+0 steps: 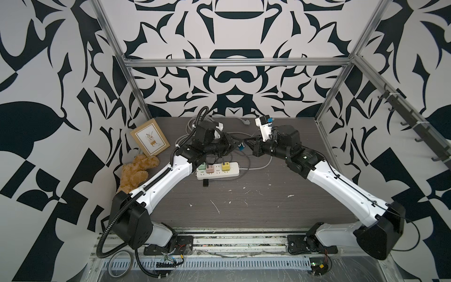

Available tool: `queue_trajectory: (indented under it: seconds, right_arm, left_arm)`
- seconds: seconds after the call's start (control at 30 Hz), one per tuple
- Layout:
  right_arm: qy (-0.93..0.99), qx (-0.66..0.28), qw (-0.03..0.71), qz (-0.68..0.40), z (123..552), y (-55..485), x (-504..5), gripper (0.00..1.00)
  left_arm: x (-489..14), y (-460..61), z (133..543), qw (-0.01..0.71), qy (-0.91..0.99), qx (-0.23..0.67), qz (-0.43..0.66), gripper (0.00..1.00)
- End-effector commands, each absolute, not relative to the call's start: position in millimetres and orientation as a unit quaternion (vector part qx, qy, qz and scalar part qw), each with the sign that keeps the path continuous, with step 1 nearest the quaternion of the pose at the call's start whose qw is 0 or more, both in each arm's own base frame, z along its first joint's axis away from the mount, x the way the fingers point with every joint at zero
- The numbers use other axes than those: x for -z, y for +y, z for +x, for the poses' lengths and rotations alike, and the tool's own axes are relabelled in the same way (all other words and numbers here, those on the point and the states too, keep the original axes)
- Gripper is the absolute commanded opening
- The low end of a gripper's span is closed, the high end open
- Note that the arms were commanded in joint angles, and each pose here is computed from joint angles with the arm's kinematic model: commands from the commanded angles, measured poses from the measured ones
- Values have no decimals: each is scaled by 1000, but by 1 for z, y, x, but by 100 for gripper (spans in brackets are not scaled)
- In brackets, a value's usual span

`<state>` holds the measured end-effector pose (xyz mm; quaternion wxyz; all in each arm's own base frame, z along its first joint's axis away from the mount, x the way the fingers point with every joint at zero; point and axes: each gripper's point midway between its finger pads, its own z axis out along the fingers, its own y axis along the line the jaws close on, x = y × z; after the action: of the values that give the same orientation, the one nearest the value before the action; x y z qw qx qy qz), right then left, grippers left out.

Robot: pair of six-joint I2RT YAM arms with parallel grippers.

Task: Charge mp3
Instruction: Insert the charging cable into the MP3 player.

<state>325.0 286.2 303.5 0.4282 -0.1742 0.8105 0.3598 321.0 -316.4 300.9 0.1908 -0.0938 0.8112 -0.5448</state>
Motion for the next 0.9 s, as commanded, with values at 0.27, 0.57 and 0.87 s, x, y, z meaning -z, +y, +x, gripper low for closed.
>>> queue_trajectory:
  seconds: [0.27,0.57,0.87]
  right_arm:
    - [930,-253,194,-184,255,276,-154,0]
    - [926,-241,215,-194,256,271,-154,0]
    - [922,-251,156,-249,251,285,-153,0]
  left_arm:
    - [-496,-318,265,329,601,724,74,0]
    - [-501,-315,273,337,595,728,46,0]
    - [-484,-330,258,318,644,689,94,0]
